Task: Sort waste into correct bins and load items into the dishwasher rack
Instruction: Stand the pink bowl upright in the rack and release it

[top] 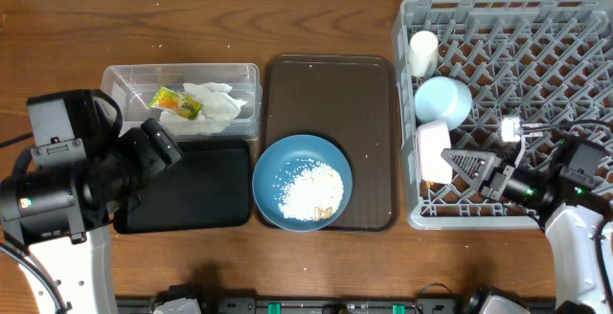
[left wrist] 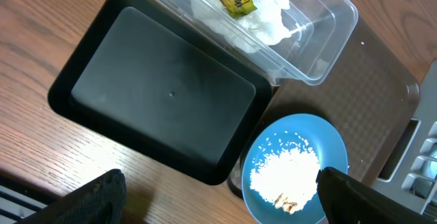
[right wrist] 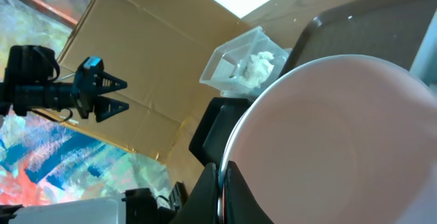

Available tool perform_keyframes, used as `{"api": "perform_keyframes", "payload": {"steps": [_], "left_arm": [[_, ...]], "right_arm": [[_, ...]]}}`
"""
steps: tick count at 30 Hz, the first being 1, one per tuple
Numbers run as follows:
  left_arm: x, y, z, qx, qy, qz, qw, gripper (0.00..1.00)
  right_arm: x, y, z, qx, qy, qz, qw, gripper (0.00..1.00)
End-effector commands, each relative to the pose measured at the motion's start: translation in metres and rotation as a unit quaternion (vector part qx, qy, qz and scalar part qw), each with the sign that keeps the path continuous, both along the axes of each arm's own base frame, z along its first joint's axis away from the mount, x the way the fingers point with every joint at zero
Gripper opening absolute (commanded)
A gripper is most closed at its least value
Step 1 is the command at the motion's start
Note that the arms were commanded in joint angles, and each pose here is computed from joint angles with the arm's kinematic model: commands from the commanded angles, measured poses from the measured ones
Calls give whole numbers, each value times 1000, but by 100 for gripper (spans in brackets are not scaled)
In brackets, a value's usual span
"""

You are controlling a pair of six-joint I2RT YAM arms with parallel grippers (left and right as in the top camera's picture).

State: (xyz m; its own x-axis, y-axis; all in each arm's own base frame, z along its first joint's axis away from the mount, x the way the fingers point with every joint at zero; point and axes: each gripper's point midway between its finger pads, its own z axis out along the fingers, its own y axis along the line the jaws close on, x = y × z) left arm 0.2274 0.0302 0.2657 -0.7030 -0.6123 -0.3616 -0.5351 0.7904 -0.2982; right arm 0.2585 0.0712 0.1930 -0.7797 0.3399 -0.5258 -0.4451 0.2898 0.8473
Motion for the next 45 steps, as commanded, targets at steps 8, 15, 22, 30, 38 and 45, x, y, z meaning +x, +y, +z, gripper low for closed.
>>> {"api": "perform_keyframes", "payload": {"steps": [8,15,22,30,38,45], "left_arm": [[1,3,5,5,-6,5,1000,91],[1,3,5,5,-6,5,1000,91],[1,3,5,5,-6,5,1000,91],[1,3,5,5,-6,5,1000,91],[1,3,5,5,-6,5,1000,92],[1,3,5,5,-6,5,1000,91]], "right_arm": [[0,-26,-14,13,-8,-49,999,1],[1,-36,-8,36,-3,-64,997,1],[-2,-32,-8,53,27,-61,996,1],[-3,-19,-2,66,54,-35,996,1],[-8,-7,12,54,35,-14,998,1],[-12,1,15,35,-3,2,999,1]]}}
